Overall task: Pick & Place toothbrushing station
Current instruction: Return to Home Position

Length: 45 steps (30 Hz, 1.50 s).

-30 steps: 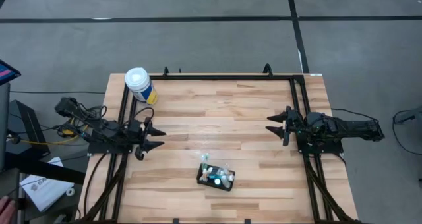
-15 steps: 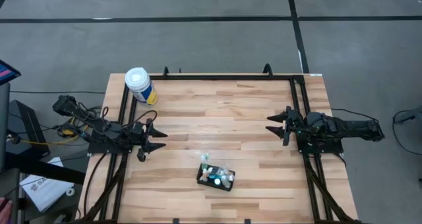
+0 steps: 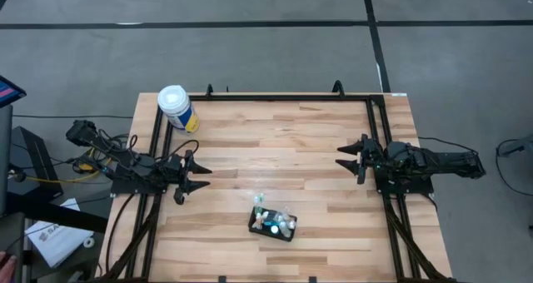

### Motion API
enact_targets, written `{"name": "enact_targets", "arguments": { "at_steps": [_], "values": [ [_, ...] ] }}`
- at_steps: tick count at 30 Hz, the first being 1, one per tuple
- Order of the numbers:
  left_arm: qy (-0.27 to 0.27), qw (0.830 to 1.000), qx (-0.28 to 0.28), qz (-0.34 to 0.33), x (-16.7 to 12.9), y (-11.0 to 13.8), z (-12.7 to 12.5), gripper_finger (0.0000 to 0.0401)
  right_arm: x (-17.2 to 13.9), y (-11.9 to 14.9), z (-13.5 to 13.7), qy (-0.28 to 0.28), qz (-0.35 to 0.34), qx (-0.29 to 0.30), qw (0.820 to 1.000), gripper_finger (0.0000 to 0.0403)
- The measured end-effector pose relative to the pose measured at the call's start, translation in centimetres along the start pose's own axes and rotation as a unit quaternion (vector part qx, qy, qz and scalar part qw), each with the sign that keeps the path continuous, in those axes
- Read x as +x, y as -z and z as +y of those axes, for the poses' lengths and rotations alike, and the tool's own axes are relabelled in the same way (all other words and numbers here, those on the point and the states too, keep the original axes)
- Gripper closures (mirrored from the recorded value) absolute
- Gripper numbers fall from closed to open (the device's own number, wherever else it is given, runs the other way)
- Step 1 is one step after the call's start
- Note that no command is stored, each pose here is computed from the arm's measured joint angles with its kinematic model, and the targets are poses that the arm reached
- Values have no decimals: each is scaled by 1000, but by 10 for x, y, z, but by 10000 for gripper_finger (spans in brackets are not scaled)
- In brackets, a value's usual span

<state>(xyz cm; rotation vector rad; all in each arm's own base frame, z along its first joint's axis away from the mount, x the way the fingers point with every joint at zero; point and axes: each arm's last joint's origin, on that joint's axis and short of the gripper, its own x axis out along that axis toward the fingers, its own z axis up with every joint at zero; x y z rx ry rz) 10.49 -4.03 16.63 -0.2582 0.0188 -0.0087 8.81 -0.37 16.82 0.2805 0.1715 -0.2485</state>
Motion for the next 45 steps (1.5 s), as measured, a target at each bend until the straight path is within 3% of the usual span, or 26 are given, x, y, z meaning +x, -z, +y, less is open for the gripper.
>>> {"name": "enact_targets", "arguments": {
  "at_steps": [45],
  "values": [
    [1,1000,-2,-3,0,-1,0,206,0,0,0,0,0,0,1000,163]
  ]
}}
